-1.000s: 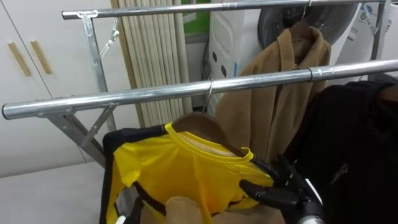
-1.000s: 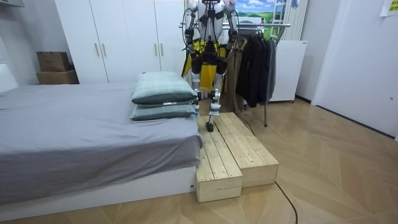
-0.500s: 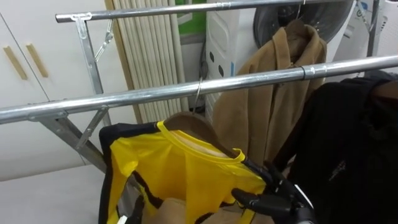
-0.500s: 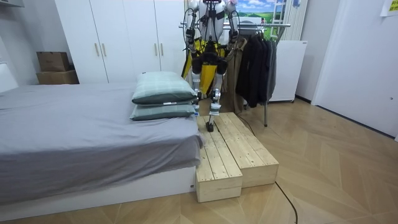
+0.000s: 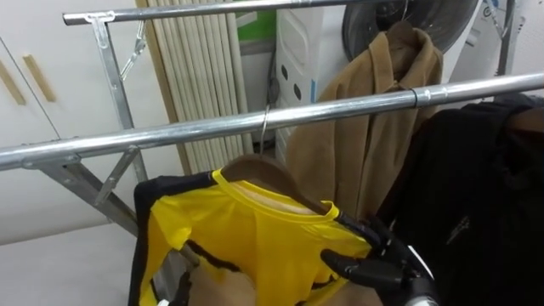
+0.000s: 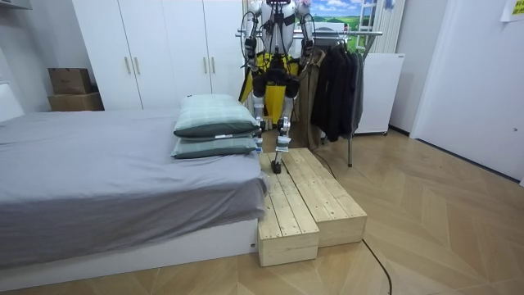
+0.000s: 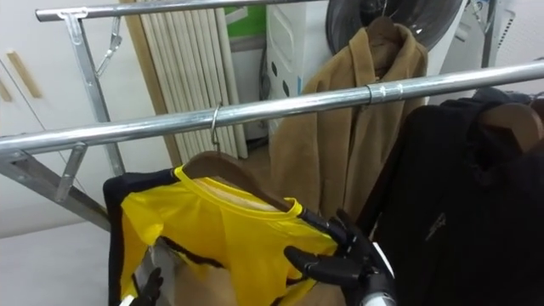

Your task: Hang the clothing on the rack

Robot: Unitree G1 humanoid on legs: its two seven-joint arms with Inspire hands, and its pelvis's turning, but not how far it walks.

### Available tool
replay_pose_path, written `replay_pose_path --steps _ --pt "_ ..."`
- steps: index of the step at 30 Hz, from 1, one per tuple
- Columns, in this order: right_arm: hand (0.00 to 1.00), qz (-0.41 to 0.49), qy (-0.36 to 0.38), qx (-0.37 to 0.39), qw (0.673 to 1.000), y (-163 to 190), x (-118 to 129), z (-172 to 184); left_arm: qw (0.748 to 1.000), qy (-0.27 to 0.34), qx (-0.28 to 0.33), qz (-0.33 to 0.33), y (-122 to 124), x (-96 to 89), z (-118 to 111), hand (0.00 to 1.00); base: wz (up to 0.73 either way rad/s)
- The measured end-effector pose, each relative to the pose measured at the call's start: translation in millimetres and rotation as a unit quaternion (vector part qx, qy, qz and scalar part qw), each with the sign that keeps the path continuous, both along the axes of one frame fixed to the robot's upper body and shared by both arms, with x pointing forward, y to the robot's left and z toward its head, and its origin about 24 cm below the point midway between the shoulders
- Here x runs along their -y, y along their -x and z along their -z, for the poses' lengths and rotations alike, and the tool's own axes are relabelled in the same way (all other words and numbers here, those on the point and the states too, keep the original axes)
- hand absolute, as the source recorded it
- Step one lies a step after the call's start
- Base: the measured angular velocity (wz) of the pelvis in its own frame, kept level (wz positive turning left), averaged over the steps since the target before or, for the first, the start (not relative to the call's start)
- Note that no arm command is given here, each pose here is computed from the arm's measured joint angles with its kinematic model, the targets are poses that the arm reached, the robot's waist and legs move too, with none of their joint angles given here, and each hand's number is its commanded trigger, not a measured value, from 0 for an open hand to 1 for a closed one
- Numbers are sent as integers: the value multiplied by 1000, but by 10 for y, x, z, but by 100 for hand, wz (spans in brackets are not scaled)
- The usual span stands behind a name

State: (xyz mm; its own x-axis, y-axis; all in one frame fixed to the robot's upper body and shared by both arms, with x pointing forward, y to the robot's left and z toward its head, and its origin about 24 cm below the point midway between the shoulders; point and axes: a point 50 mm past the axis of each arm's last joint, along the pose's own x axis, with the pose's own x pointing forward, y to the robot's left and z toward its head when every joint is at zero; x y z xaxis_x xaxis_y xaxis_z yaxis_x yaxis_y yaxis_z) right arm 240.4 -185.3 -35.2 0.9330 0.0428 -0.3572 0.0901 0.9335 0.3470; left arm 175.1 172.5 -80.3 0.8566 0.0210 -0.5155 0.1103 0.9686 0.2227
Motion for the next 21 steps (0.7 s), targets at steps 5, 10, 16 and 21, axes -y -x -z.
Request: replay_pose_path --steps 5,10,16,21 --pt "0 21 4 3 1000 -10 99 -23 1000 1 -4 2 15 -2 14 0 0" --pt "0 56 13 11 998 -23 254 -69 1000 2 -9 -8 32 -69 26 0 -1" --pt "0 97 17 19 995 -26 377 -122 1000 -8 -13 -20 71 -178 30 0 0" --pt "0 142 29 -8 989 156 573 -22 999 -21 -25 -25 176 -257 64 0 -1"
